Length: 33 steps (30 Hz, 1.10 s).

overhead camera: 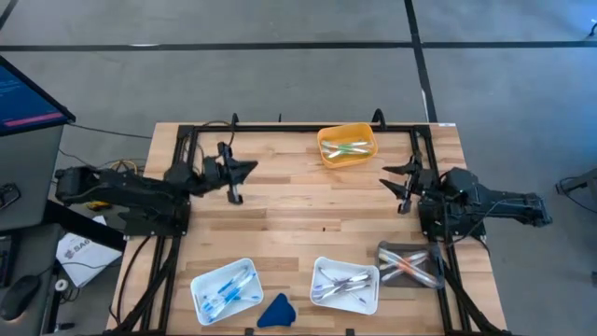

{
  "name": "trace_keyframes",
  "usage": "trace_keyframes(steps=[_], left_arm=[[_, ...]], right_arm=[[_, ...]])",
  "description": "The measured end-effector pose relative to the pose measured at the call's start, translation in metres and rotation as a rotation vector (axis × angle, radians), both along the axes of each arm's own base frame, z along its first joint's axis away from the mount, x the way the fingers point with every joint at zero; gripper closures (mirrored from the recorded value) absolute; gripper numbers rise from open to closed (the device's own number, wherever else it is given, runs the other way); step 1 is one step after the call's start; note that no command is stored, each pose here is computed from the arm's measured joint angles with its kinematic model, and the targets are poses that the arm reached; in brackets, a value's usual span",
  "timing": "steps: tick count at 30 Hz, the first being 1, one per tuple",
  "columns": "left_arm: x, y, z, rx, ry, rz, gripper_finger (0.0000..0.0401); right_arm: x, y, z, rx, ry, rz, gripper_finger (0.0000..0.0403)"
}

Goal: Pick & Place Toothbrushes
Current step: Return to Home Position

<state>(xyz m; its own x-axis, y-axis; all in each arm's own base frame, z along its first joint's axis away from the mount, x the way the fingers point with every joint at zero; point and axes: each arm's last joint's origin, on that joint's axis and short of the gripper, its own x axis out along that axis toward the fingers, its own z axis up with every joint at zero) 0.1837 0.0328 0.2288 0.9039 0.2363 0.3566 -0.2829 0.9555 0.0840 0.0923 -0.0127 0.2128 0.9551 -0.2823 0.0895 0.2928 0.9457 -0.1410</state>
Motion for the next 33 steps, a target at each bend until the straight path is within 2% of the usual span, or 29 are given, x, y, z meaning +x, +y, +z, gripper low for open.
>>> trace_keyframes(steps=[4,8,14,18,25,33], left_arm=[[0.003,0.020,-0.009,-0.062,0.035,0.028,0.0397],[0.008,0.029,-0.023,-0.103,0.105,-0.046,0.0397],[-0.001,0.023,-0.048,-0.208,0.174,-0.114,0.0397],[-0.017,0.008,-0.061,-0.256,0.123,-0.131,0.0397],[-0.022,-0.012,-0.062,-0.210,0.105,-0.188,0.0397],[-0.023,-0.021,-0.059,-0.210,0.109,-0.246,0.0397]], right_arm=[[-0.001,-0.006,-0.005,0.002,0.053,-0.070,0.0239],[-0.002,-0.012,-0.008,0.023,0.081,-0.124,0.0237],[-0.002,-0.013,-0.012,0.050,0.111,-0.114,0.0235],[-0.002,-0.013,-0.011,0.094,0.081,-0.111,0.0237],[-0.002,-0.011,-0.010,0.107,0.071,-0.089,0.0237],[-0.001,-0.009,-0.012,0.111,0.086,-0.070,0.0235]])
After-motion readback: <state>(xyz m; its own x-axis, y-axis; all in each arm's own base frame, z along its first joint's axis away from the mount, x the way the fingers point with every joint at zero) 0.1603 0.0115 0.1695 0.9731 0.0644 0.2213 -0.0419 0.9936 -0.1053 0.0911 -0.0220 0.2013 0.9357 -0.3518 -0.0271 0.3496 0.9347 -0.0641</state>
